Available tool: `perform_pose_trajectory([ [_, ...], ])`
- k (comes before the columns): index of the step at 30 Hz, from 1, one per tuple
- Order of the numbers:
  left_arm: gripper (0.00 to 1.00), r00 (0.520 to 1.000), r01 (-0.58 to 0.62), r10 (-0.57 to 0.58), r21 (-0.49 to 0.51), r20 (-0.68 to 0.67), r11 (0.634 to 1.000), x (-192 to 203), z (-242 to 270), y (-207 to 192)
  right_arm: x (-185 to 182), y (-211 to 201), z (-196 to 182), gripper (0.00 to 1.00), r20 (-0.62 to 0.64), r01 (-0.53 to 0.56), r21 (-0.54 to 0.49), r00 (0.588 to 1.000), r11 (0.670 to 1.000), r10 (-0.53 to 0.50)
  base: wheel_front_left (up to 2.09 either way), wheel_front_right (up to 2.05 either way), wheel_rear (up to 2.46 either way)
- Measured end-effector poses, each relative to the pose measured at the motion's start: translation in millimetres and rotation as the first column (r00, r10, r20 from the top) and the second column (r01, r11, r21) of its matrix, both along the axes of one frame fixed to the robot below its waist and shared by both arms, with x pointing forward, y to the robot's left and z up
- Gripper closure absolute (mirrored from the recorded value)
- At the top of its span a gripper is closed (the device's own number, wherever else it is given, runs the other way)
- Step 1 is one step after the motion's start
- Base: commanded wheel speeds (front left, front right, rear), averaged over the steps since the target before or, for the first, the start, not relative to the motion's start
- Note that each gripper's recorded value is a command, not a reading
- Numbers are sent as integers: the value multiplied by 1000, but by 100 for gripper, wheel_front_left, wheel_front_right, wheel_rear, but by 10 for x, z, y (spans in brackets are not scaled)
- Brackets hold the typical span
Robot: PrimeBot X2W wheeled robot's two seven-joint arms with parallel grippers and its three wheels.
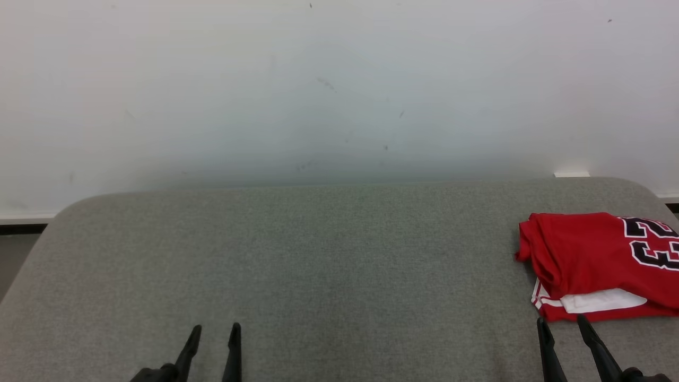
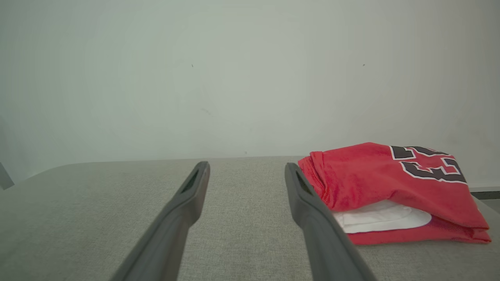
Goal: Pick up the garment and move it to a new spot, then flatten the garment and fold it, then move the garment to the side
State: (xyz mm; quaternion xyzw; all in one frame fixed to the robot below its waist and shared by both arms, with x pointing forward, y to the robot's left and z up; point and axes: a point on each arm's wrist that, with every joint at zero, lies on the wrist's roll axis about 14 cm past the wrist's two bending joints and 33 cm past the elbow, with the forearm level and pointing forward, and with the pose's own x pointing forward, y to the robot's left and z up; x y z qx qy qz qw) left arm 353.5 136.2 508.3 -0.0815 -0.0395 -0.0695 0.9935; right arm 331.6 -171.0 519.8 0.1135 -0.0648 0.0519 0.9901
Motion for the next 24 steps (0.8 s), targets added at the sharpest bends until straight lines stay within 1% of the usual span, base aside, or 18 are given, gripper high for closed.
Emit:
perform_pose_trajectory([
  [6, 0, 1000, 8, -8, 1, -6, 1000, -4, -19, -20, -10, 17, -22, 0, -6, 0, 6, 1000, 1000, 0, 0, 0, 0],
  [7, 100, 1000, 11, -11, 1, -11, 1000, -8, -37, -27, -12, 20, -33, 100, -10, 0, 7, 1000, 1000, 0, 0, 0, 0],
  [13, 100, 995, 7, -8, -8, -102, 1000, -105, -309, -22, -73, 24, -256, 100, -86, 3, 26, 996, 1000, -1, 0, 0, 0],
  [18, 100, 990, -31, 17, -99, -140, 995, -86, -342, 63, -59, -20, -295, 100, -116, 24, 110, 993, 994, -11, 0, 0, 0],
  [24, 100, 986, -62, 29, -199, -166, 978, -57, -345, 119, -21, -87, -302, 100, -136, 53, 208, 990, 977, -25, 0, 0, 0],
])
